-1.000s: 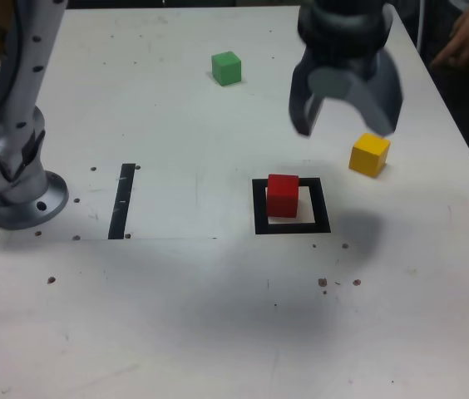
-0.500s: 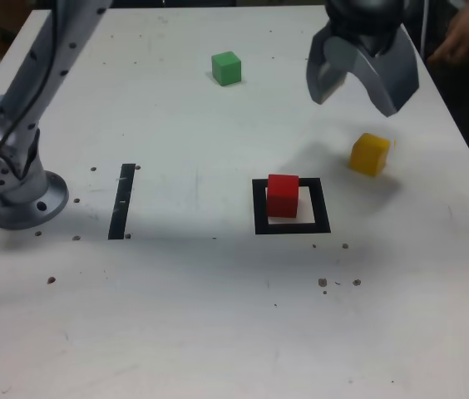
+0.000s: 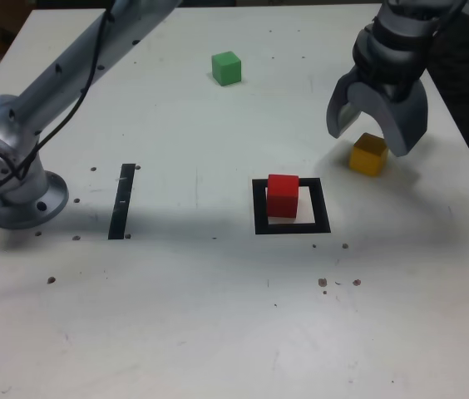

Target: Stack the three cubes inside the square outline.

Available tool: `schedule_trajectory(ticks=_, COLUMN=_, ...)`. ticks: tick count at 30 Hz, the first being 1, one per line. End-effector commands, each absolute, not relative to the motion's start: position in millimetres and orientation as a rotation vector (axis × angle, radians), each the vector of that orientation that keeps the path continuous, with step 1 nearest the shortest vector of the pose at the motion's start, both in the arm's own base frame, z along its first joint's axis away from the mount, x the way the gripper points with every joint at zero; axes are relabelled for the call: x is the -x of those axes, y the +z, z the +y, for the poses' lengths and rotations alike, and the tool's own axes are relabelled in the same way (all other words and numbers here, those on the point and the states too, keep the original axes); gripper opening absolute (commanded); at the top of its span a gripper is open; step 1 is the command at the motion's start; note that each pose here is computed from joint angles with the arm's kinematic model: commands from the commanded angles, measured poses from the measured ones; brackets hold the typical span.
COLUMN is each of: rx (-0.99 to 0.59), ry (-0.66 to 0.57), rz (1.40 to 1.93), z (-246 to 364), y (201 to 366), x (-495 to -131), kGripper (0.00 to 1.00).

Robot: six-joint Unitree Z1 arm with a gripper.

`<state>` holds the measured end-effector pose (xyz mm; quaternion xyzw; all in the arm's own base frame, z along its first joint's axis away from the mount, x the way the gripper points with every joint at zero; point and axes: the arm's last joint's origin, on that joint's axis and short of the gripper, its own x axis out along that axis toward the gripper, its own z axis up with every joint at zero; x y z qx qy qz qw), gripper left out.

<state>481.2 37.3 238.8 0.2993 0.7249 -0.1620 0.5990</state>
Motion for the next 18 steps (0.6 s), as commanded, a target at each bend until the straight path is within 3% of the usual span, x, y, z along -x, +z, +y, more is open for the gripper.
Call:
schedule_trajectory(ticks=1, rx=-0.692, ry=-0.381, rz=1.693, z=37, y=236.5, x=-481, kGripper=0.84)
schedule_trajectory(ticks=12, rx=-0.690, ry=-0.419, rz=1.701, z=28, y=224.9, x=-487, kGripper=0.79)
schedule_trajectory(ticks=18, rx=-0.695, ry=-0.411, rz=1.711, z=28, y=221.8, x=-488, kGripper=0.67)
